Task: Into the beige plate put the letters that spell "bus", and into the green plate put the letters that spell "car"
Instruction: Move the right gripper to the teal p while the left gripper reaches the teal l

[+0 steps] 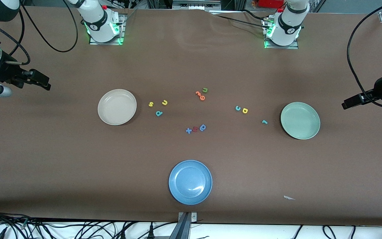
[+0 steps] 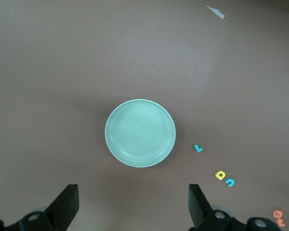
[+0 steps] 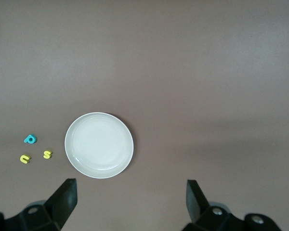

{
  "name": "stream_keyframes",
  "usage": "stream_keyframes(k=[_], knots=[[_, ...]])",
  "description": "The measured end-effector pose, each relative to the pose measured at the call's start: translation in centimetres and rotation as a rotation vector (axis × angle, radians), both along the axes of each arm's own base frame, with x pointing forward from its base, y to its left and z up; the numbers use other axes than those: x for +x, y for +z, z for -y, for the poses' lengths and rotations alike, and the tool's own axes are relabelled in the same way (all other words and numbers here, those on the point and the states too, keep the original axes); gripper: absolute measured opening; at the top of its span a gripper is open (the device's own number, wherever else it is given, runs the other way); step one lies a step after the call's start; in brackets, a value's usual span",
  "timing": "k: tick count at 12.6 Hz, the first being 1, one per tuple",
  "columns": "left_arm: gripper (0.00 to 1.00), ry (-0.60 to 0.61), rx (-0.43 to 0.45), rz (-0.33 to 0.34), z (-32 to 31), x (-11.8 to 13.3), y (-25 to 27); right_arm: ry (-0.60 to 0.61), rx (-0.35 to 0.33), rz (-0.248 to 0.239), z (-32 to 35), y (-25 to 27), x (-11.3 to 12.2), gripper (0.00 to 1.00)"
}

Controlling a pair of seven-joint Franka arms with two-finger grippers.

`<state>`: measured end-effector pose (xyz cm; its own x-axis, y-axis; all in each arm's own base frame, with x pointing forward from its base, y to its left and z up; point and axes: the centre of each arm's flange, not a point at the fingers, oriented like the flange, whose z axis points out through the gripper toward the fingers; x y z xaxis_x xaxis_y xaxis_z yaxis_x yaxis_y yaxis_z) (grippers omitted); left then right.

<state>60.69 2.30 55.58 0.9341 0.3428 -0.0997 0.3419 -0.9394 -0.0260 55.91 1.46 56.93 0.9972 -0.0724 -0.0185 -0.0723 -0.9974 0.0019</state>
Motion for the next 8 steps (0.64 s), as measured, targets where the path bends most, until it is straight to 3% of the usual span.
stream_keyframes(k=[5,8], knots=[[1.00,0.323,0.020,-0.051,3.3,1.2,-3.4,0.032,0.000,-0.012,-1.8,0.4,-0.2,1.00],[1.00,0.496,0.018,-0.075,4.2,2.5,-6.5,0.121,-0.001,-0.045,-6.9,-1.4,-0.1,1.00]])
